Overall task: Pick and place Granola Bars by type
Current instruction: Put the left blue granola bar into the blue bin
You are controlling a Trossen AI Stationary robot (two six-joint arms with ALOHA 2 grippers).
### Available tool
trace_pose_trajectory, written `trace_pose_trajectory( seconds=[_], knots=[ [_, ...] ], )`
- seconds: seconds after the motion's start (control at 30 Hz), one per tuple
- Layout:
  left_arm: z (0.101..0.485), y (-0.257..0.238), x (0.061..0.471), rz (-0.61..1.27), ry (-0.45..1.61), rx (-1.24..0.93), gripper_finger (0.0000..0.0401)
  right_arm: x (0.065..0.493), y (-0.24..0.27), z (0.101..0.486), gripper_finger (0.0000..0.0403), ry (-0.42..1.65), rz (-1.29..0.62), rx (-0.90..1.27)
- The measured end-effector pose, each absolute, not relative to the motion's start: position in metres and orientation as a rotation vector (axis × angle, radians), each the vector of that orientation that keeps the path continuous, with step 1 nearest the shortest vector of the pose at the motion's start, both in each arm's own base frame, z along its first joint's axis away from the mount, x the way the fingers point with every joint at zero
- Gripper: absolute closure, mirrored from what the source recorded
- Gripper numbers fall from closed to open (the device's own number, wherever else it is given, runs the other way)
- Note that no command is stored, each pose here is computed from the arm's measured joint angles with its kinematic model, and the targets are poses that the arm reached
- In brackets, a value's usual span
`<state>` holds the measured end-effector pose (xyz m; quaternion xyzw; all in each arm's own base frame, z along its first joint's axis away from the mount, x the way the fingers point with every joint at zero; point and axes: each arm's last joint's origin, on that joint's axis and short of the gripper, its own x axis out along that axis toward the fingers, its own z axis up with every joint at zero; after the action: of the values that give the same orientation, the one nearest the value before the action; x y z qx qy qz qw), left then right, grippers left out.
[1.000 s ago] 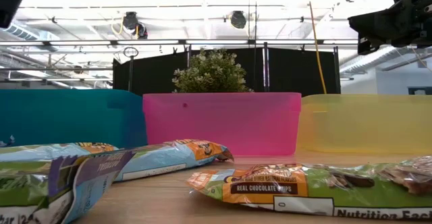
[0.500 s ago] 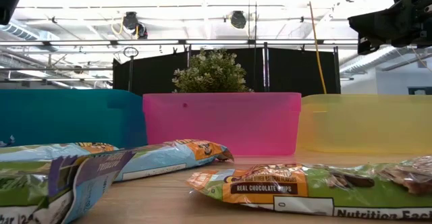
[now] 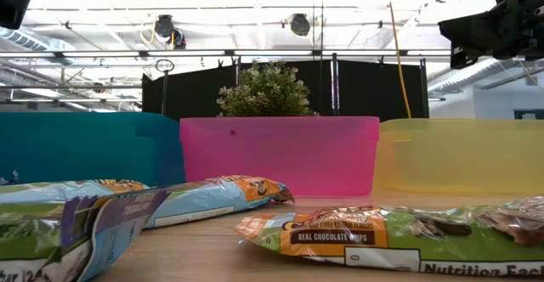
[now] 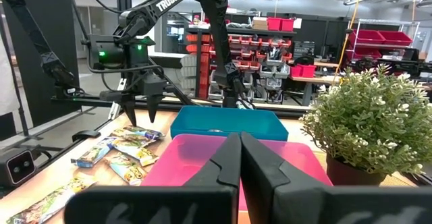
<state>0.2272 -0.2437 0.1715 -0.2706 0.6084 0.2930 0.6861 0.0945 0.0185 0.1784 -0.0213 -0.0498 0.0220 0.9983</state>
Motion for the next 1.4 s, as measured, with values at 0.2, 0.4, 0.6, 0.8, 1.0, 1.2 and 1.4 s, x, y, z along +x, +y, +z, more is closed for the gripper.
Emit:
trace_pose_trajectory(
  seconds=[0.2, 0.4, 0.6, 0.8, 1.0, 1.2, 1.4],
  knots=[
    [0.172, -0.243, 0.228, 0.672, 1.332, -0.610, 0.0167, 0.095, 0.018, 0.178, 0.0403, -0.100, 0.044, -0.055],
    [0.172, -0.240, 0.231, 0.686, 1.242, -0.576, 0.0167, 0.095, 0.018, 0.178, 0.0403, -0.101, 0.043, -0.064],
    [0.172, -0.230, 0.237, 0.729, 1.241, -0.559, 0.0167, 0.094, 0.019, 0.178, 0.0403, -0.100, 0.044, -0.041],
    [0.172, -0.221, 0.246, 0.715, 1.284, -0.559, 0.0167, 0.095, 0.018, 0.178, 0.0403, -0.096, 0.047, 0.008],
    [0.170, -0.220, 0.246, 0.688, 1.311, -0.532, 0.0167, 0.095, 0.019, 0.176, 0.0403, -0.078, 0.047, 0.007],
    [0.158, -0.217, 0.240, 0.702, 1.377, -0.573, 0.0167, 0.095, 0.019, 0.175, 0.0403, -0.069, 0.047, 0.005],
    [0.152, -0.215, 0.237, 0.696, 1.369, -0.583, 0.0167, 0.095, 0.019, 0.176, 0.0403, -0.071, 0.047, 0.006]
  ],
)
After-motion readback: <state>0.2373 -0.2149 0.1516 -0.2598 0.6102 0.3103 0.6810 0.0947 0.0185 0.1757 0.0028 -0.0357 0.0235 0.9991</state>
